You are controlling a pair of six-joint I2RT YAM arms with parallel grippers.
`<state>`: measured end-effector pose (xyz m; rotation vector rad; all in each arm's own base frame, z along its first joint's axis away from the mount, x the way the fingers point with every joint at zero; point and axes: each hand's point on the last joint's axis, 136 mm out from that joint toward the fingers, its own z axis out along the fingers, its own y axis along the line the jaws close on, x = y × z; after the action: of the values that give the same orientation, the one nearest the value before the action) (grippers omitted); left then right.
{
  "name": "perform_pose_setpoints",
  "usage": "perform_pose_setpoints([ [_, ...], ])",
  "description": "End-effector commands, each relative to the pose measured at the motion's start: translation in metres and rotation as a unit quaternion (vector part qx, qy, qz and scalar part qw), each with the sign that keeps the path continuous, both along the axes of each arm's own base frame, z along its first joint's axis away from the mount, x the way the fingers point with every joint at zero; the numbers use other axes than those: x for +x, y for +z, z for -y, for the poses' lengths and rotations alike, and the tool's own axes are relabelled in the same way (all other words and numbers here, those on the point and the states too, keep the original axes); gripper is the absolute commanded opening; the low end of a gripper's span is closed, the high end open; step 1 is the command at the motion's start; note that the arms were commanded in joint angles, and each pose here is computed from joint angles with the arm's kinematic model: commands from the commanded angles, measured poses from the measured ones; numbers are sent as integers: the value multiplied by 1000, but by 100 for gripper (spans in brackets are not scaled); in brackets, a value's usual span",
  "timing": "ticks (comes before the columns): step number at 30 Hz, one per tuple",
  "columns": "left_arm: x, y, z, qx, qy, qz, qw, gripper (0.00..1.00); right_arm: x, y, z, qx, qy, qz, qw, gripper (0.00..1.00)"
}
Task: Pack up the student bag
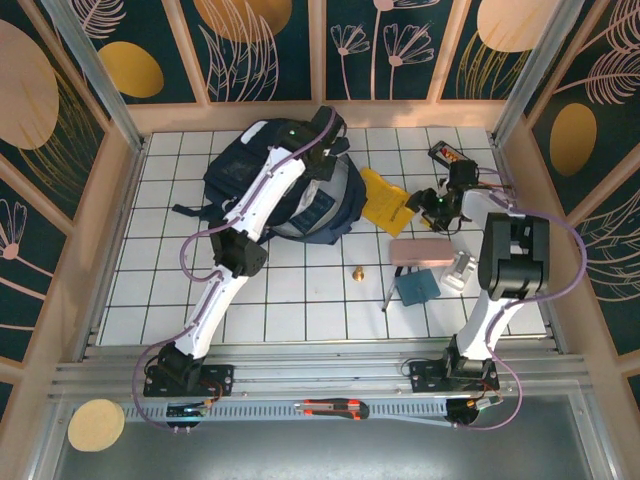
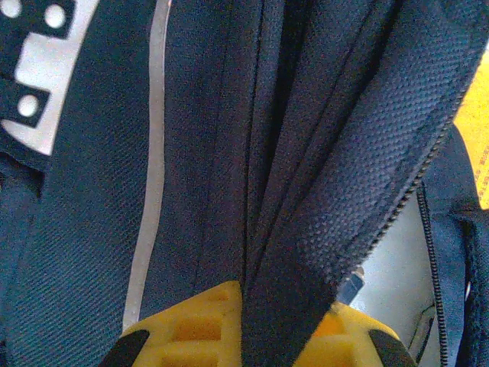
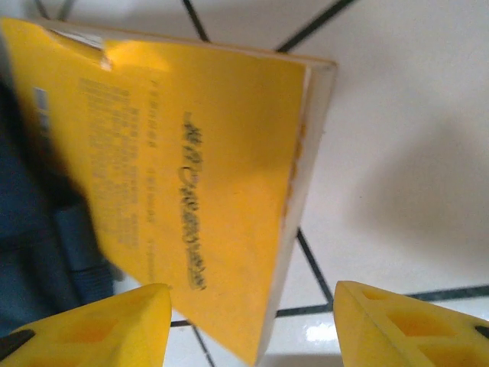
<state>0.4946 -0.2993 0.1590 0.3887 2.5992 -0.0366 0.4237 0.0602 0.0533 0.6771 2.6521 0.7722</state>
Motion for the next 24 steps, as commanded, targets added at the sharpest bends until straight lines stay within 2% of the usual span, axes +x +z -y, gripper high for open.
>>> perform_pose_setpoints([
  [1,14,7,-4,-15,14,22,1000,0,11,-7,-8,4,23,12,1000,58],
  [5,12,4,-1,-20,11,16,1000,0,10,-23,-13,6,19,-3,1000,55],
  [15,11,-8,5,-27,2,1,1000,0,30,-26,-46,29,41,33,998,46],
  [24,10,-17,7,-26,-2,-9,1000,0,38,7,-62,41,48,96,993,27],
])
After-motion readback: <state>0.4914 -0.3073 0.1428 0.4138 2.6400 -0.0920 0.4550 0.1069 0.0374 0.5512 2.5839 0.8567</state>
